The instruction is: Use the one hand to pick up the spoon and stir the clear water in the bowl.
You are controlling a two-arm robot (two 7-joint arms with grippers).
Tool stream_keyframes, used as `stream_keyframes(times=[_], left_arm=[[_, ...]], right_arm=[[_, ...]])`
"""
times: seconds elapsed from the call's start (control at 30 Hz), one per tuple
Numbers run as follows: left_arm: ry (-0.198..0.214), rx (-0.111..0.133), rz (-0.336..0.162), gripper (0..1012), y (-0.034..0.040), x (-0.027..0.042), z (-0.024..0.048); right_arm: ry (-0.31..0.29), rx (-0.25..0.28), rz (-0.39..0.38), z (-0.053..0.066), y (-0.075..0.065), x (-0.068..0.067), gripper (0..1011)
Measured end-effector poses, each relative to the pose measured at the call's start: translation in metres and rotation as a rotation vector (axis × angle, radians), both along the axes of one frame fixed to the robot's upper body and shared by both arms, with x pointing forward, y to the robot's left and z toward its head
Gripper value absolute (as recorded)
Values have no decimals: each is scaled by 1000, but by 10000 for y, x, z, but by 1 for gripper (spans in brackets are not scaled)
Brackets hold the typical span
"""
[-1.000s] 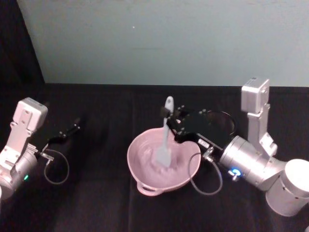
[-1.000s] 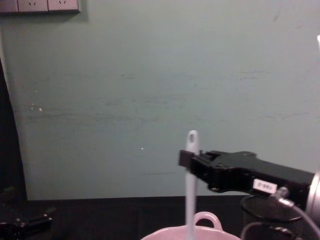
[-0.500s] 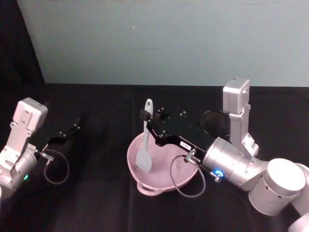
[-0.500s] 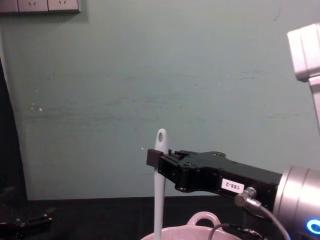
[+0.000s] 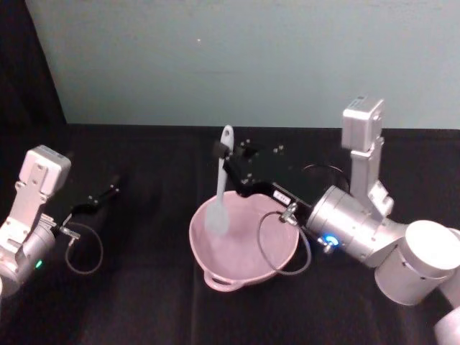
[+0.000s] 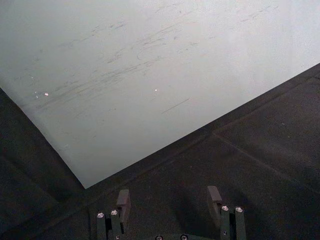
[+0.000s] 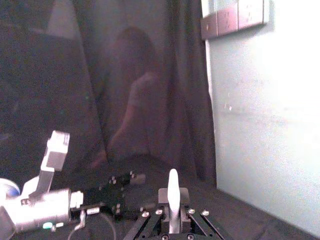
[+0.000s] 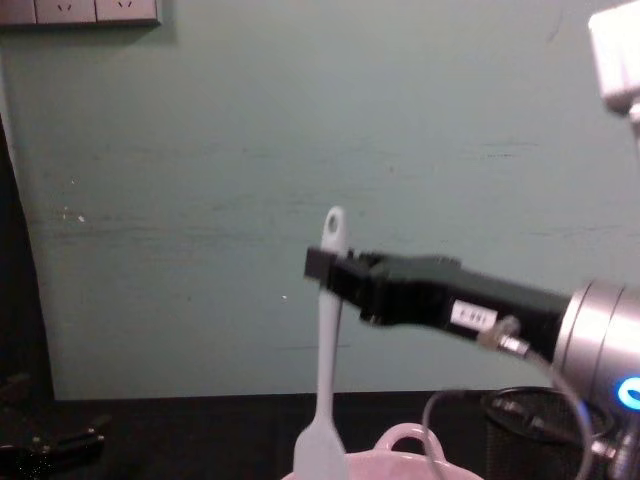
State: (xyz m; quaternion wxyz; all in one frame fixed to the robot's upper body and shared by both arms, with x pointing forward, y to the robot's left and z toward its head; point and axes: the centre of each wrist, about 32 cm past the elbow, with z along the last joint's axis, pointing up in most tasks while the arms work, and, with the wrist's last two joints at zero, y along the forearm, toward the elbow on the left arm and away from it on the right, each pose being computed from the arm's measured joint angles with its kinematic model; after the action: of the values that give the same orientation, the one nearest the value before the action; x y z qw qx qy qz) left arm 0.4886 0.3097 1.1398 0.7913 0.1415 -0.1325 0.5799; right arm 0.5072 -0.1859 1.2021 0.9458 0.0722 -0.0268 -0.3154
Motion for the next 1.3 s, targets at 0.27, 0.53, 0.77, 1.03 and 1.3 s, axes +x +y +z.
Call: stream_keyframes(times=[0.27,0.53,0.77,1.03,1.3], left_arm=[[0,0,0,1005,0,0,0],[0,0,0,1005,0,0,0],[0,0,0,1005,0,0,0],[0,0,0,1005,0,0,0],[0,0,0,1005,0,0,0]], right_arm=[[-72,47,-55,389,-254,-21,120],[-107,65,-125,638,-549,-48,120],[-116,54,-179,736,-755,-54,119],[-96,4,-224,797,-948,-25,119],[-47,-44,-237,792,-1047,42,119]])
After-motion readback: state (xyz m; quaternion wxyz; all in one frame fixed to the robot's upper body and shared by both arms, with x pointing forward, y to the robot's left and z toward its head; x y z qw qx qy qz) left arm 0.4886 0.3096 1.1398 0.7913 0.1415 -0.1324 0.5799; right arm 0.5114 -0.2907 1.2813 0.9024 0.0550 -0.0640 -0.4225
